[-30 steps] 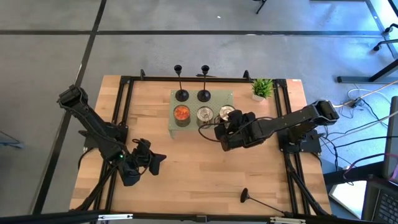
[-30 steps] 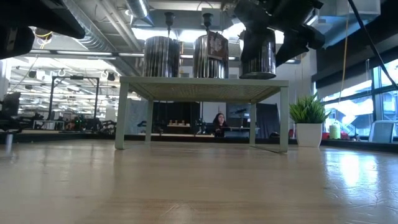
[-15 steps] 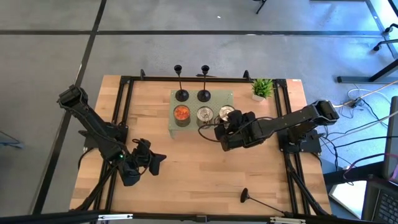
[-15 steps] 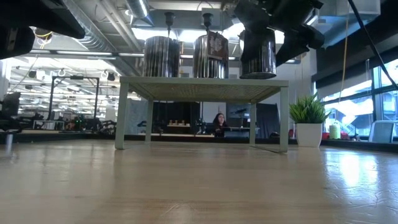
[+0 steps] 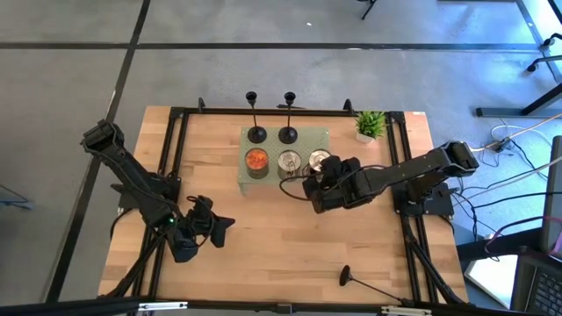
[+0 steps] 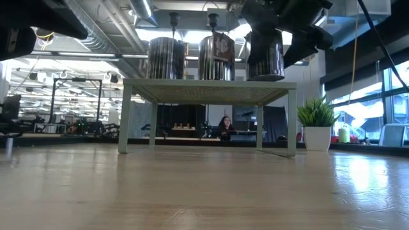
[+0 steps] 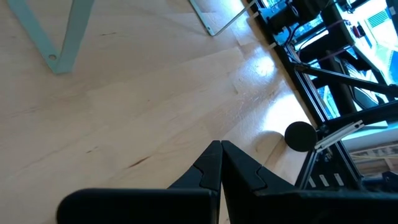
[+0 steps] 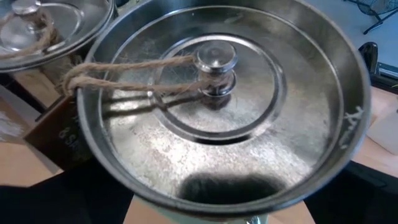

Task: Pick & Place candle stick holders
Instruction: Put the brown scented candle on the shelf aligned with the other brown scented candle

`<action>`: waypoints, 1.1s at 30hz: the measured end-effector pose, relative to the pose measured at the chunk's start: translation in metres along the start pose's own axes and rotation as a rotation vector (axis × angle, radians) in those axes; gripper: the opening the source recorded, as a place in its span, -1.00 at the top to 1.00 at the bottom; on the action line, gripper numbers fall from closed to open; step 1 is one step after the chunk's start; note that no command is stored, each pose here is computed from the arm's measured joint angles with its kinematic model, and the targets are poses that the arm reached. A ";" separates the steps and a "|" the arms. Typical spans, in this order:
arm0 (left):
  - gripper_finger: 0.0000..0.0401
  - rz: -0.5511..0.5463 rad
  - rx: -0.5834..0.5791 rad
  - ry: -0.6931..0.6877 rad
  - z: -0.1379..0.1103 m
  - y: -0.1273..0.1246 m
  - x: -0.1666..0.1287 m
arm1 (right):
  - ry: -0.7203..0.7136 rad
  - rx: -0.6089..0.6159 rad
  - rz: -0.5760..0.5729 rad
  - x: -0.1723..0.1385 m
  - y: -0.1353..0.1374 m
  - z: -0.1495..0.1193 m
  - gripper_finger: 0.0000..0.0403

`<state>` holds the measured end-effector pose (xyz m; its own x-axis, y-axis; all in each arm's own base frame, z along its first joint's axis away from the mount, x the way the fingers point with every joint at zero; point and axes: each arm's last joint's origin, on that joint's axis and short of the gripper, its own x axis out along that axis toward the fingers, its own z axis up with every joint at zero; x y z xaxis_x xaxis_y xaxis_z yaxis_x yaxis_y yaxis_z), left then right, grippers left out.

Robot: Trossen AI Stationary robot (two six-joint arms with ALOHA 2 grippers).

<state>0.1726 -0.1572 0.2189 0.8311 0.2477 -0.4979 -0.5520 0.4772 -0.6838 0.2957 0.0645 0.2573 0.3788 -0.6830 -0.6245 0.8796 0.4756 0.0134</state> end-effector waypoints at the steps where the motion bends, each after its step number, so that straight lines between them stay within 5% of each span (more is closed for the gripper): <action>1: 0.99 -0.001 -0.001 0.000 0.000 0.000 0.000 | -0.001 0.002 0.000 0.000 0.000 0.000 -0.89; 33: 0.99 -0.021 -0.018 0.003 0.000 -0.003 0.000 | -0.005 -0.068 0.029 0.007 0.001 -0.016 -0.88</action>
<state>0.1740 -0.1589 0.2207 0.8423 0.2354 -0.4849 -0.5356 0.4667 -0.7038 0.2946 0.0688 0.2405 0.4055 -0.6711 -0.6206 0.8467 0.5317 -0.0218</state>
